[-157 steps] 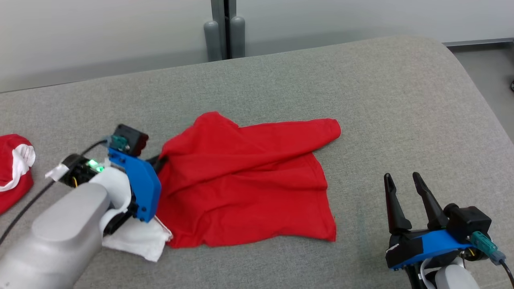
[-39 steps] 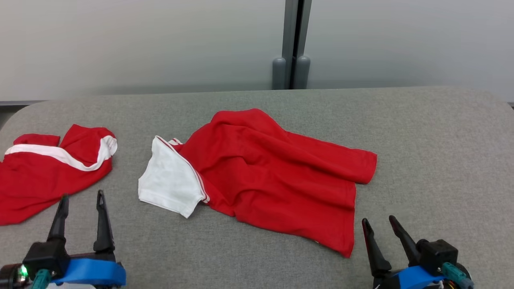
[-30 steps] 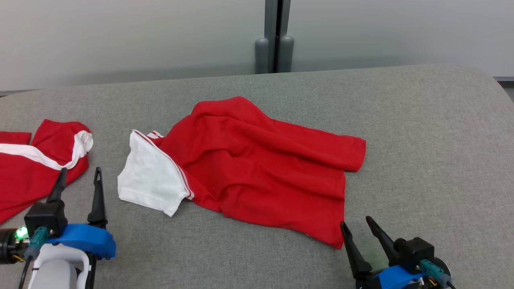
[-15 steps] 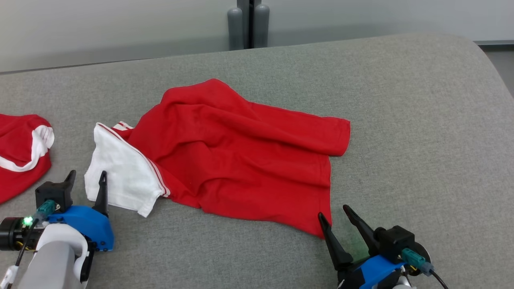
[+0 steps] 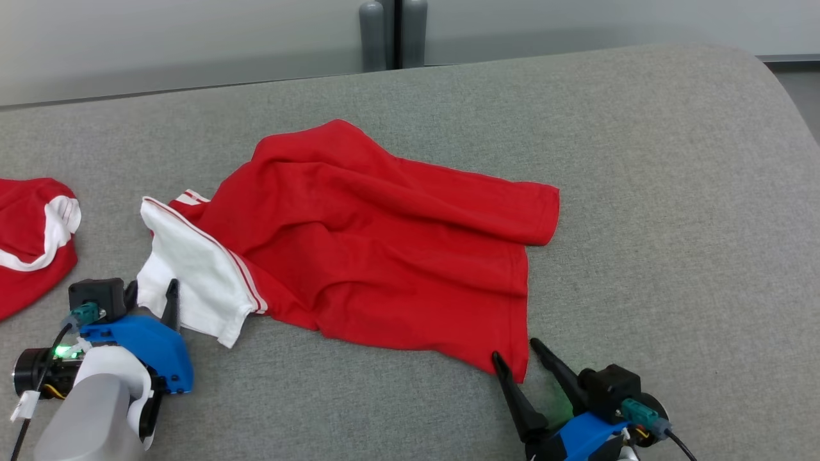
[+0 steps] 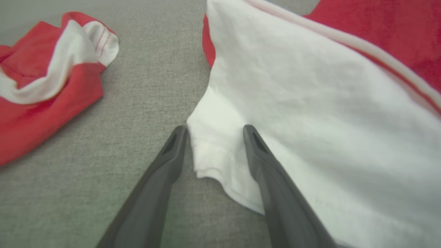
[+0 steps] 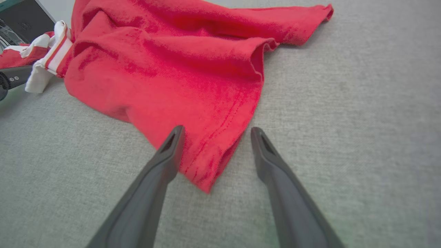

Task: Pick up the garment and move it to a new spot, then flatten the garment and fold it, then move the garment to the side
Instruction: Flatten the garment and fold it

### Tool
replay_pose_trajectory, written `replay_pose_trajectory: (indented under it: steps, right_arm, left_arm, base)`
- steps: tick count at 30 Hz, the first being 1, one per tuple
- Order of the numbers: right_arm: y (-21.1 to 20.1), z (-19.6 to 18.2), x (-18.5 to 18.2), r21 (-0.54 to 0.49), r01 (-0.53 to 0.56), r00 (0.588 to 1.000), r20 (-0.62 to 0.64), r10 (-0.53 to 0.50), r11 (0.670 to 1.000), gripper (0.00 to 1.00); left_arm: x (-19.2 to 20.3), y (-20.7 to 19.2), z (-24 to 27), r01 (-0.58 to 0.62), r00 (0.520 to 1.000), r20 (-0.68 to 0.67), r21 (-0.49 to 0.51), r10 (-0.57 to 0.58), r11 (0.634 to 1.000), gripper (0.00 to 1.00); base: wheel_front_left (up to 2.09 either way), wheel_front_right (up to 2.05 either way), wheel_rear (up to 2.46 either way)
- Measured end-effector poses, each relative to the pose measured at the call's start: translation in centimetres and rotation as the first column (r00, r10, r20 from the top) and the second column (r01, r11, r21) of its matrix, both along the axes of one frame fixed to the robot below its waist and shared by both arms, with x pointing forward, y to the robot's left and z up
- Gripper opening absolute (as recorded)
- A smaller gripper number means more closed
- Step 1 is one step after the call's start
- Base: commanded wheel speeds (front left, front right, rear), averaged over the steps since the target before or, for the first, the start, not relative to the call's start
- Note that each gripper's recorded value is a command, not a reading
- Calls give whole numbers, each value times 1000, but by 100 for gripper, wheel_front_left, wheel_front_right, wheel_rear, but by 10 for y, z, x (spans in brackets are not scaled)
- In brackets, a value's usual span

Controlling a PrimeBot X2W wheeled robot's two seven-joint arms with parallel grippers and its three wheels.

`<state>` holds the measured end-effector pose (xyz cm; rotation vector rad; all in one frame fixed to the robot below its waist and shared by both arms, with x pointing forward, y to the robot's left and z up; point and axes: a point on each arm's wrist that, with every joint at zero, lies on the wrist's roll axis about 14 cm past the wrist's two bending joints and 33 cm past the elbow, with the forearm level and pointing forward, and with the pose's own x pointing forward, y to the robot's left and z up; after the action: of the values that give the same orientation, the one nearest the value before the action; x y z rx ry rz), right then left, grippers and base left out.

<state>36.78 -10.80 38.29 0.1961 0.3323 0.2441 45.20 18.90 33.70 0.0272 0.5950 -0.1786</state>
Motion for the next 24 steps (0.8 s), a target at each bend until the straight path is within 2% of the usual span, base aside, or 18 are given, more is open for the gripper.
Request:
replay_pose_trajectory:
  steps: [2, 3, 4, 5, 13, 16, 19, 24]
  right_arm:
    - [6, -6, -5, 10, -17, 1000, -24, 18, 1000, 98]
    - [8, -8, -6, 14, -22, 999, -34, 22, 1000, 44]
    - [11, -8, -7, 17, -28, 999, -36, 28, 999, 33]
    - [13, -9, -7, 22, -36, 999, -39, 37, 999, 0]
    - [12, 0, -2, 47, -19, 1000, -18, 19, 999, 0]
    - [5, 23, 10, 94, 26, 998, 48, -31, 995, 0]
    - [1, 41, 20, 142, 52, 993, 99, -67, 989, 0]
    - [-11, 85, 56, 150, 59, 968, 234, -93, 987, 0]
  left_arm:
    - [-3, -1, 0, 2, 1000, -12, -7, -2, 1000, 0]
    - [-4, -2, 0, 0, 1000, -14, -15, 0, 1000, 0]
    - [-6, -3, 1, 1, 1000, -17, -21, -1, 1000, 0]
    - [-8, -3, 2, -1, 1000, -17, -26, 0, 1000, 0]
    - [-16, -7, 14, -21, 999, 34, -95, 24, 995, 0]
    - [-5, -18, 40, -17, 990, 132, -173, 41, 985, 0]
    - [6, -19, 64, -1, 977, 209, -211, 45, 978, 0]
    - [37, -25, 118, 54, 932, 360, -268, 48, 962, 0]
  base:
    - [0, 0, 0]
    - [0, 0, 0]
    - [0, 0, 0]
    - [0, 0, 0]
    - [0, 0, 0]
    - [0, 0, 0]
    - [0, 0, 0]
    - [0, 0, 0]
